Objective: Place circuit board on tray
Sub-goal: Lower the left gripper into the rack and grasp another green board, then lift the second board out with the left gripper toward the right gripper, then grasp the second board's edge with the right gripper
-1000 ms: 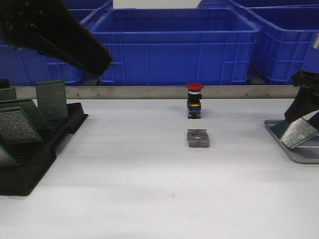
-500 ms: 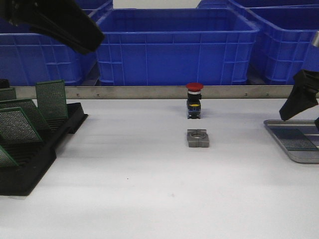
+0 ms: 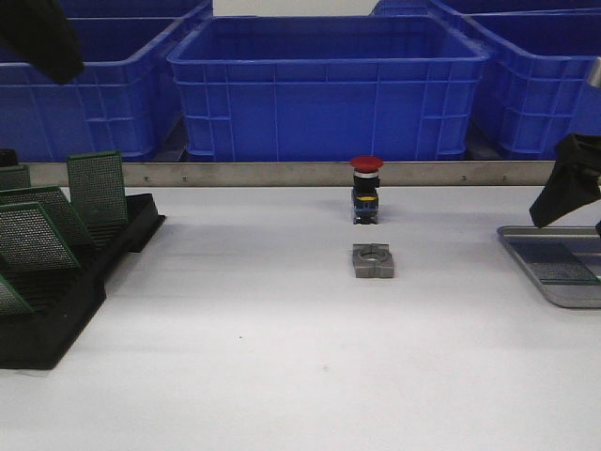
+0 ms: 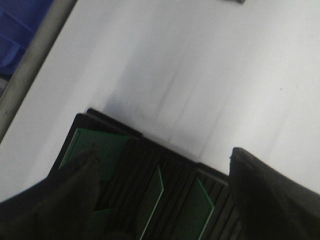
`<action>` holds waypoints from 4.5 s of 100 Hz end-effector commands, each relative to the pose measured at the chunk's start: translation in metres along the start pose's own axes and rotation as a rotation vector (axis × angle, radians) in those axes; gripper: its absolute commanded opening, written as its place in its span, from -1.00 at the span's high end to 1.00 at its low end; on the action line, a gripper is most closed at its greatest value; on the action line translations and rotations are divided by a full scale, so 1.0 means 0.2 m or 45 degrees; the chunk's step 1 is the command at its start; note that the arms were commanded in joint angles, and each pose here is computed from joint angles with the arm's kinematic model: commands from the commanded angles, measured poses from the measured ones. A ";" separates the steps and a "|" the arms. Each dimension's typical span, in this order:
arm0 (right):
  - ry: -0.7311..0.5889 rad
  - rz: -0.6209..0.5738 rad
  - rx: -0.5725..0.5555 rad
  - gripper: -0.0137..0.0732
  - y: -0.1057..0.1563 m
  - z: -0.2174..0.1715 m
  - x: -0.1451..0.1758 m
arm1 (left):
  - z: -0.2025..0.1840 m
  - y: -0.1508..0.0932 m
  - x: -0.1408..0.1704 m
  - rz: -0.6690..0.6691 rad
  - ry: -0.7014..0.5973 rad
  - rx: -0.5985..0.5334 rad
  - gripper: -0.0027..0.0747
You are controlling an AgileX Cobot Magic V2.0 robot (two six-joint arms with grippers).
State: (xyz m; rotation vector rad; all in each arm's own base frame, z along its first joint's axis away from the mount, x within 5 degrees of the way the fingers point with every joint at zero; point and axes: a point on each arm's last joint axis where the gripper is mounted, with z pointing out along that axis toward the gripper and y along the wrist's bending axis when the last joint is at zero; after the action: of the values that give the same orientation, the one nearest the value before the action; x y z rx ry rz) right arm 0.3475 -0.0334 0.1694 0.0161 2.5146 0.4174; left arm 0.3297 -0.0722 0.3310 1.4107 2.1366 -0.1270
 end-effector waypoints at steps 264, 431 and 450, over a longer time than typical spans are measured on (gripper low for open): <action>0.077 -0.498 -0.363 -0.73 0.45 -0.03 0.02 | 0.02 0.22 -0.51 0.116 -0.351 0.173 0.98; -0.381 -1.184 -0.689 0.84 0.96 -0.31 0.00 | 0.26 -0.38 -0.78 0.316 -0.313 0.577 0.85; -0.383 -1.183 -0.683 0.84 0.96 -0.31 0.00 | 0.26 -0.38 -0.78 0.316 -0.313 0.577 -0.06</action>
State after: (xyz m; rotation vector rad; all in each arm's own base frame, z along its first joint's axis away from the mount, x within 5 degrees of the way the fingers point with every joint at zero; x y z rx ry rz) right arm 0.2993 0.1297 0.2526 -1.2024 1.8443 0.5855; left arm 0.3453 -0.2537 0.3125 1.8316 1.8553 -0.6277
